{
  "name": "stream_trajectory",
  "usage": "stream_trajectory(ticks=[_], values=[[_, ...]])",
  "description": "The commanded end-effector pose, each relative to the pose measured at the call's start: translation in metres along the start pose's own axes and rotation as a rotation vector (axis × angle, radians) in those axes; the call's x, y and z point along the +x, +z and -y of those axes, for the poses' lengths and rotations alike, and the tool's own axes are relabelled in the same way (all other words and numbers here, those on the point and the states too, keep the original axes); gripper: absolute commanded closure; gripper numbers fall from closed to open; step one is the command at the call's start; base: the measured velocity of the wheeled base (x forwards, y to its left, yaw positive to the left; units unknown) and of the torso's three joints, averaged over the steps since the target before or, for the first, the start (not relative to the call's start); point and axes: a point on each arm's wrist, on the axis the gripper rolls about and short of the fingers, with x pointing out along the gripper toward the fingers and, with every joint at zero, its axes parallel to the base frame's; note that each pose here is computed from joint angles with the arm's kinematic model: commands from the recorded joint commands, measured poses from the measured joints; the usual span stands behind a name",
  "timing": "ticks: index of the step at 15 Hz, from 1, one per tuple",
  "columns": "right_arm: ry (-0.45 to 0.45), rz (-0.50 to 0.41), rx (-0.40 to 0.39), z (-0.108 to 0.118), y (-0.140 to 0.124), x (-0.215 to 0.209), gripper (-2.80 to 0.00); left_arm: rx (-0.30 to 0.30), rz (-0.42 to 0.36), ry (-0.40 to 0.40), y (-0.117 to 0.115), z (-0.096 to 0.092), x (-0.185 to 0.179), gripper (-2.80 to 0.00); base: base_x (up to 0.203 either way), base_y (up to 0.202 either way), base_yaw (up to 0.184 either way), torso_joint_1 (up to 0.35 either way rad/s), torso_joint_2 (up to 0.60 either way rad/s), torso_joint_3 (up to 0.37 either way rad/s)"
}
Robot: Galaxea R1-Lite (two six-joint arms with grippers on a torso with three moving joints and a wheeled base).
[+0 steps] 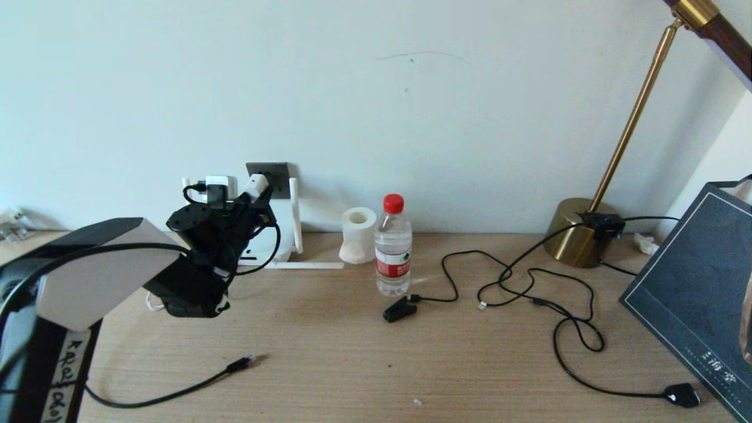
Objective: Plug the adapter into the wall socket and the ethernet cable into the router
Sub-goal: Align plug and socket
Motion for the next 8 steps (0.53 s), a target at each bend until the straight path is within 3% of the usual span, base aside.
stream_trajectory(ticks=[1, 8], values=[[0.0, 0.0, 0.0, 0.0, 0.0, 0.0, 0.0, 0.001, 0.025, 0.002, 0.0072, -0.0003, 0.0005, 0.0, 0.0, 0.0, 0.0, 0.0, 0.0, 0.0], [0.0, 0.0, 0.0, 0.0, 0.0, 0.0, 0.0, 0.001, 0.01, 0.0, 0.0102, 0.0011, -0.0043, 0.0, 0.0, 0.0, 0.0, 0.0, 0.0, 0.0]])
